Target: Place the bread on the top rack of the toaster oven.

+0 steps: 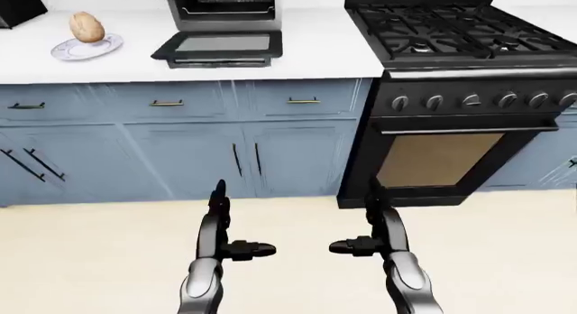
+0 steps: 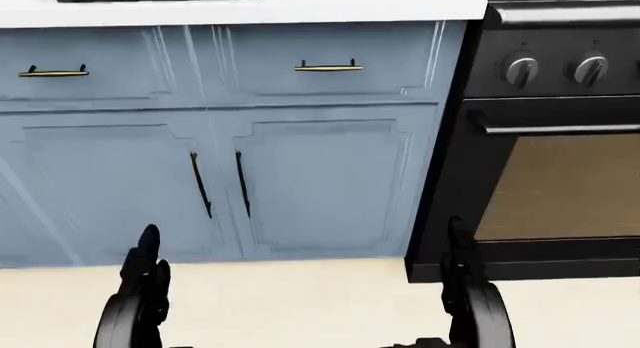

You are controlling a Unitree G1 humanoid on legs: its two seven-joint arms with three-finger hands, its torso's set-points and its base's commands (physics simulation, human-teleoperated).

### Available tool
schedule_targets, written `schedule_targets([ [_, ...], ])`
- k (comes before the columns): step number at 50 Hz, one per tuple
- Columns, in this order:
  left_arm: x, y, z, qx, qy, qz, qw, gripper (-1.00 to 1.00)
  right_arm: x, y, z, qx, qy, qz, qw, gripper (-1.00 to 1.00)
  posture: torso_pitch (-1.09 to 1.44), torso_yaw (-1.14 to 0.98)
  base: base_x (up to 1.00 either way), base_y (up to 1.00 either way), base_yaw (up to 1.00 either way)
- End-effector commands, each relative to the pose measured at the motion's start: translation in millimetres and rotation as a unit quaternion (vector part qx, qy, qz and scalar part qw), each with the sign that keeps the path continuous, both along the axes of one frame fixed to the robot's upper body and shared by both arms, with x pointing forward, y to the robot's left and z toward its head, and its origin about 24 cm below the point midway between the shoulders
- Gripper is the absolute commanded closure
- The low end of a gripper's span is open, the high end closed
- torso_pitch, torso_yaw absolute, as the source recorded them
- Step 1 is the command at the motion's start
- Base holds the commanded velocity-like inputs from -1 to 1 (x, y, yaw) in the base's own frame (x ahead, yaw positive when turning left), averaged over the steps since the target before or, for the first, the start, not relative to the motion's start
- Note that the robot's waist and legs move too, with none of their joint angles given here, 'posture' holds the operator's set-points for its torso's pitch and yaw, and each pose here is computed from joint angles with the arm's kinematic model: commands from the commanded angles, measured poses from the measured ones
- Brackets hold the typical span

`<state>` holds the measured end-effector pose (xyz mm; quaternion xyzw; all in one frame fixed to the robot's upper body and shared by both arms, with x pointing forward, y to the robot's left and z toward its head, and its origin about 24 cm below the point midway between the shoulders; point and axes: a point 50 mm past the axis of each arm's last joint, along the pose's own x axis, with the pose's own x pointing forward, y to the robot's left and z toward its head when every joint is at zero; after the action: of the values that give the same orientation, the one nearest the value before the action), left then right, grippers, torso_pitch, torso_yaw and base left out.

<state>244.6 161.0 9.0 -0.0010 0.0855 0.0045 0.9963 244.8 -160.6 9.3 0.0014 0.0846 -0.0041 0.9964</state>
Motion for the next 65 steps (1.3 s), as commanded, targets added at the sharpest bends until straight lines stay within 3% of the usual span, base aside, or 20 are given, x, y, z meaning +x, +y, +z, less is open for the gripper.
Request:
schedule_targets([
  [1,14.8,-10.6,36,-0.002,-0.104,-0.019,0.9944,-1.0,7.8,1,44,-0.006,-0.091,0.007,0.9958,-1.0,0.0,0.0,0.0,0.0,0.0],
  [7,16.4,-8.4,72,0.01,-0.135,-0.027,0.9904,-1.0,10.6,0,72,-0.017,-0.12,0.015,0.9925,-1.0,0.0,0.0,0.0,0.0,0.0],
  [12,19.6,-6.9,91,0.018,-0.151,-0.027,0.9879,-1.0,11.5,4,86,-0.022,-0.123,0.028,0.9917,-1.0,0.0,0.0,0.0,0.0,0.0],
  [16,22.5,-5.4,104,0.025,-0.165,-0.028,0.9857,-1.0,13.0,6,112,-0.033,-0.142,0.039,0.9885,-1.0,0.0,0.0,0.0,0.0,0.0],
  [25,33.4,7.2,152,0.05,-0.211,-0.02,0.9761,-1.0,19.5,9,157,-0.052,-0.185,0.053,0.9799,-1.0,0.0,0.0,0.0,0.0,0.0],
  [30,33.2,9.4,171,0.049,-0.224,-0.018,0.9732,-1.0,21.2,10,163,-0.054,-0.193,0.055,0.9781,-1.0,0.0,0.0,0.0,0.23,0.0],
  [43,32.7,10.9,187,0.055,-0.239,-0.013,0.9693,-1.0,18.7,9,166,-0.052,-0.203,0.054,0.9764,-1.0,0.0,0.0,0.0,0.32,0.0],
  [53,30.8,16.4,193,0.053,-0.249,-0.004,0.9672,-1.0,24.2,10,192,-0.061,-0.221,0.057,0.9717,-1.0,0.0,0.0,0.01,0.22,0.0],
  [56,26.5,15.4,192,0.054,-0.247,-0.008,0.9674,-1.0,24.4,12,185,-0.063,-0.224,0.058,0.9708,-1.0,0.0,0.0,0.02,0.08,0.0],
  [65,26.6,17.7,208,0.063,-0.266,-0.001,0.9619,-1.0,20.5,9,208,-0.069,-0.245,0.057,0.9655,-1.0,0.0,0.0,0.06,0.14,0.0],
])
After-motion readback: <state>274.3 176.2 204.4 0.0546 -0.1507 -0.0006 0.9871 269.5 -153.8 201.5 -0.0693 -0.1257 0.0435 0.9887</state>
